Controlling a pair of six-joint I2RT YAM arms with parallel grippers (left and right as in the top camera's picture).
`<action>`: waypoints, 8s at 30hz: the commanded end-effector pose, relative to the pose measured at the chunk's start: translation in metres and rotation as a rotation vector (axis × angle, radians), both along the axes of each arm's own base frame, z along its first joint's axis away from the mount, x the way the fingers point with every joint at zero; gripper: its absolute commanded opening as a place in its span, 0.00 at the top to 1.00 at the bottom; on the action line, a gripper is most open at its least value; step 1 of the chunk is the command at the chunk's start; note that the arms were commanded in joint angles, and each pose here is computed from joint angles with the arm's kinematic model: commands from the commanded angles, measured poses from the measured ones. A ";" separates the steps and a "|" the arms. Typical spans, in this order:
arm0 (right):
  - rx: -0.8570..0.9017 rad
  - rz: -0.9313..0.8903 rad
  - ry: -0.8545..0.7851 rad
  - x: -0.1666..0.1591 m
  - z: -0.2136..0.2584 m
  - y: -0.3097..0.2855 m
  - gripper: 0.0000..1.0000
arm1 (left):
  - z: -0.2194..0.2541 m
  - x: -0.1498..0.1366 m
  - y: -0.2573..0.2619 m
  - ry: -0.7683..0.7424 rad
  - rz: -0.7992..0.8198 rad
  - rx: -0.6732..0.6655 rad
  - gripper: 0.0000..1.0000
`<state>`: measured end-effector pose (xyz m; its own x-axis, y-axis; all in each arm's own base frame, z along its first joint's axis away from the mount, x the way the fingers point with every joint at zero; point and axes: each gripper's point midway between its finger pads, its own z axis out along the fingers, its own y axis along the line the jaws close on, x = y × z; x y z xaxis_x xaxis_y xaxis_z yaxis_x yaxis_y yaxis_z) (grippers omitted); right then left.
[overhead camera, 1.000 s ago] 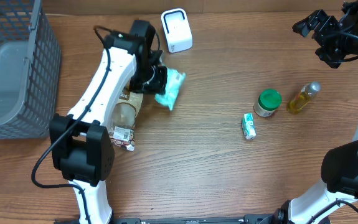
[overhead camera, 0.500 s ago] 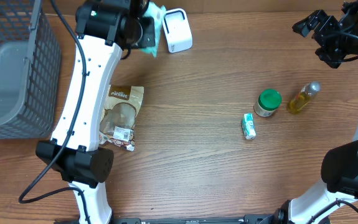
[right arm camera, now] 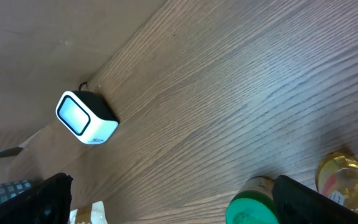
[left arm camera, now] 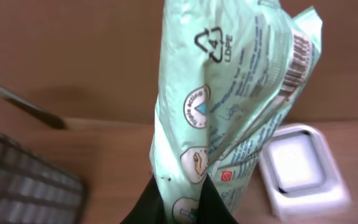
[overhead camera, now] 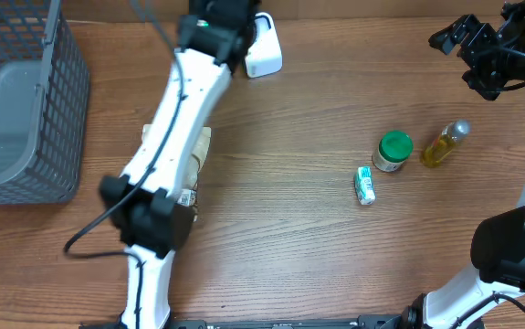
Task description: Scan the item barcode
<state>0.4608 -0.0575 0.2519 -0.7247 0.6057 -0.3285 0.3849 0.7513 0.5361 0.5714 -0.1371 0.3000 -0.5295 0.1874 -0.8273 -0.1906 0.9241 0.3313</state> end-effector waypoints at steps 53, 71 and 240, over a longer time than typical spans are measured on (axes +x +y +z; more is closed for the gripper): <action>-0.019 0.001 -0.036 0.000 0.014 -0.002 0.00 | -0.102 -0.083 -0.100 0.507 -0.309 -0.210 0.96; -0.019 0.001 -0.036 0.001 0.014 -0.001 0.00 | -0.220 -0.200 -0.202 1.158 -0.402 -0.606 0.96; -0.019 0.001 -0.036 0.001 0.014 -0.001 0.00 | -0.251 -0.270 0.032 1.367 0.081 -0.775 0.96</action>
